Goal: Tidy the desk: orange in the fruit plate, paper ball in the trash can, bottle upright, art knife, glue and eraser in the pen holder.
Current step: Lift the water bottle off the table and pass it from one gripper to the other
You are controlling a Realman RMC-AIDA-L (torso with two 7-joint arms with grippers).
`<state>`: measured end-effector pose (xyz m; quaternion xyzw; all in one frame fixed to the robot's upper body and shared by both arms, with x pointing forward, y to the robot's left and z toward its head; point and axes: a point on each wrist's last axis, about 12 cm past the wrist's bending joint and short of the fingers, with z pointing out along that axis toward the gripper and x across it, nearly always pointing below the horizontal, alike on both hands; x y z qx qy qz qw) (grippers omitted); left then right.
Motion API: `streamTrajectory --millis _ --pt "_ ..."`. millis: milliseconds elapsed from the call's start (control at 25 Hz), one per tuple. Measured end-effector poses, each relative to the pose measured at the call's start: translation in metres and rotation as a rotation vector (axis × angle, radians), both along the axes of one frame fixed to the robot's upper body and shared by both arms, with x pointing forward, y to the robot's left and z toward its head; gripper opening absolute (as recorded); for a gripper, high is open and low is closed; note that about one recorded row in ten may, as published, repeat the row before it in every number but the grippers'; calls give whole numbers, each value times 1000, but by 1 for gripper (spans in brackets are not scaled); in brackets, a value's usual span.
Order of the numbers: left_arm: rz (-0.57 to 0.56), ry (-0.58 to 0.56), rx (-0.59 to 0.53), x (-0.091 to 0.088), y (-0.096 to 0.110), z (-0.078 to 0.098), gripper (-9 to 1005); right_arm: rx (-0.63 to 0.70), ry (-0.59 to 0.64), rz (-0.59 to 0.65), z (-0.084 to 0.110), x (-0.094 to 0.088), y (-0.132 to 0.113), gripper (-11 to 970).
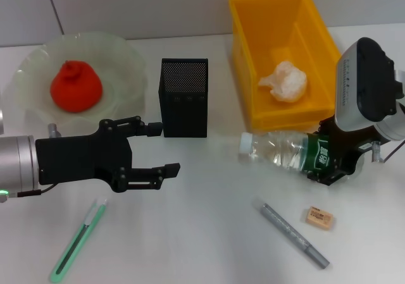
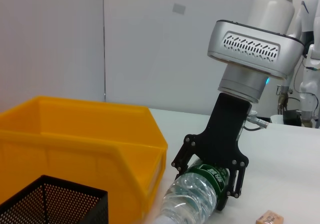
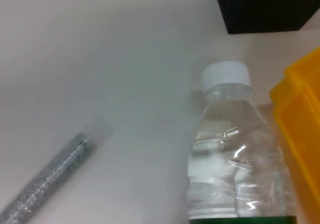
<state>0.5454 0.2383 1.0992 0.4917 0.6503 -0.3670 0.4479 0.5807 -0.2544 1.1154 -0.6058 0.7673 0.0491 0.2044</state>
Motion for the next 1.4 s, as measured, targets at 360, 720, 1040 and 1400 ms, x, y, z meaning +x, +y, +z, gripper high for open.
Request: streamTrajectory --millis 360,720,1040,1400 --pt "4 1 0 0 2 0 821 -16 10 39 -4 -4 7 794" --pt "3 1 1 0 1 0 821 40 -41 52 11 -16 11 794" --pt "3 1 0 0 1 0 821 40 -56 48 15 -23 10 781" --pt "3 -2 -3 0 1 1 821 56 -92 31 24 -29 5 763"
